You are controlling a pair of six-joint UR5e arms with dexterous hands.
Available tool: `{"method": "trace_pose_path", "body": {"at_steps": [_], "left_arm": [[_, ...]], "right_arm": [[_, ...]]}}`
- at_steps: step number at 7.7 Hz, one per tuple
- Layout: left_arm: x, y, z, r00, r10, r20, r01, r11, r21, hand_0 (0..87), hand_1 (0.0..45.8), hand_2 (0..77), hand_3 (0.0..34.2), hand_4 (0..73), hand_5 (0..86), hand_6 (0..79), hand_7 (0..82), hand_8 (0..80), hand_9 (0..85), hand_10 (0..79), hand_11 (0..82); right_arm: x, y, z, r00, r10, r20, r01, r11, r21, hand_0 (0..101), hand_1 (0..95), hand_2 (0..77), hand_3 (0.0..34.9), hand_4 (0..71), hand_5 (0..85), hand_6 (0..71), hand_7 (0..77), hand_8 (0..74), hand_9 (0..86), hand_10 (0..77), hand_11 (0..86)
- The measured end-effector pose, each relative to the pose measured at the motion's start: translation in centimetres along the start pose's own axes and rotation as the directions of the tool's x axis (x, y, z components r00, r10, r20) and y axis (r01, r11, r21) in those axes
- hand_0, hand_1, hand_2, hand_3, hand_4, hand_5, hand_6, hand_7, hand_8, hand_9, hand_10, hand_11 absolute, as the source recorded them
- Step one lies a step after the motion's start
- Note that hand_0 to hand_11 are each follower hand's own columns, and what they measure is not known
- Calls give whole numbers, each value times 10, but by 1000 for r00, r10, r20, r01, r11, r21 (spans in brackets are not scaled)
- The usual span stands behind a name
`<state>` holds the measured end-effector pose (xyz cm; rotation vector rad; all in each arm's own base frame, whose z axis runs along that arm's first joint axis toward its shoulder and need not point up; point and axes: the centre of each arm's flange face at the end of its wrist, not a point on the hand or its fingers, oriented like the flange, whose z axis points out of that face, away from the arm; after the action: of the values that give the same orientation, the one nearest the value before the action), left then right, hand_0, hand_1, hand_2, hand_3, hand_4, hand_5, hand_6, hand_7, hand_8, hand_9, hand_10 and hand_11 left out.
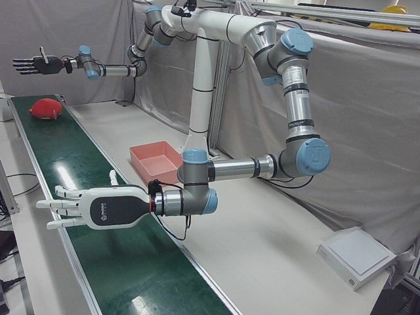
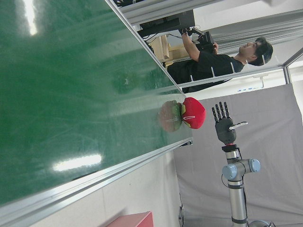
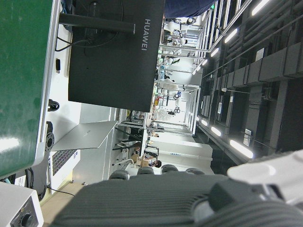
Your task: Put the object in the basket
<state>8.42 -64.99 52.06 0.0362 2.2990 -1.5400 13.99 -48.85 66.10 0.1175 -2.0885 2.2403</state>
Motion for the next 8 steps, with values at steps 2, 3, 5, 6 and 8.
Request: {"method": "trace_pose_path", "body": {"at_steps": [2, 3, 5, 6, 8], "left_arm": [[1, 2, -4, 1000, 0, 0, 0, 1000, -4, 573, 175, 5, 0, 125, 295, 60, 38, 125, 191, 0, 11], [2, 4, -7, 1000, 0, -2, 0, 1000, -9, 573, 175, 5, 0, 125, 295, 60, 38, 125, 191, 0, 11], [4, 6, -12, 1000, -1, -5, 1, 1000, -12, 573, 175, 5, 0, 136, 300, 60, 38, 125, 191, 0, 11], [4, 6, -14, 1000, -2, -5, 2, 1000, -11, 572, 175, 5, 0, 136, 300, 60, 38, 125, 191, 0, 11], [4, 7, -14, 1000, -2, -5, 2, 1000, -11, 573, 175, 5, 0, 136, 300, 60, 38, 125, 196, 0, 11]], "right_arm": [[0, 0, 0, 1000, 0, 0, 0, 1000, 0, 0, 0, 5, 0, 0, 0, 0, 5, 0, 0, 0, 0], [0, 0, 0, 1000, 0, 0, 0, 1000, 0, 0, 0, 5, 0, 0, 0, 0, 5, 0, 0, 0, 0], [0, 0, 0, 1000, 0, 0, 0, 1000, 0, 0, 0, 5, 0, 0, 0, 0, 5, 0, 0, 0, 0], [0, 0, 0, 1000, 0, 0, 0, 1000, -1, 0, 0, 5, 0, 0, 0, 0, 5, 0, 0, 0, 0], [0, 0, 0, 1000, 0, 0, 0, 1000, -1, 1, 0, 5, 0, 0, 0, 0, 5, 0, 0, 0, 0]]}}
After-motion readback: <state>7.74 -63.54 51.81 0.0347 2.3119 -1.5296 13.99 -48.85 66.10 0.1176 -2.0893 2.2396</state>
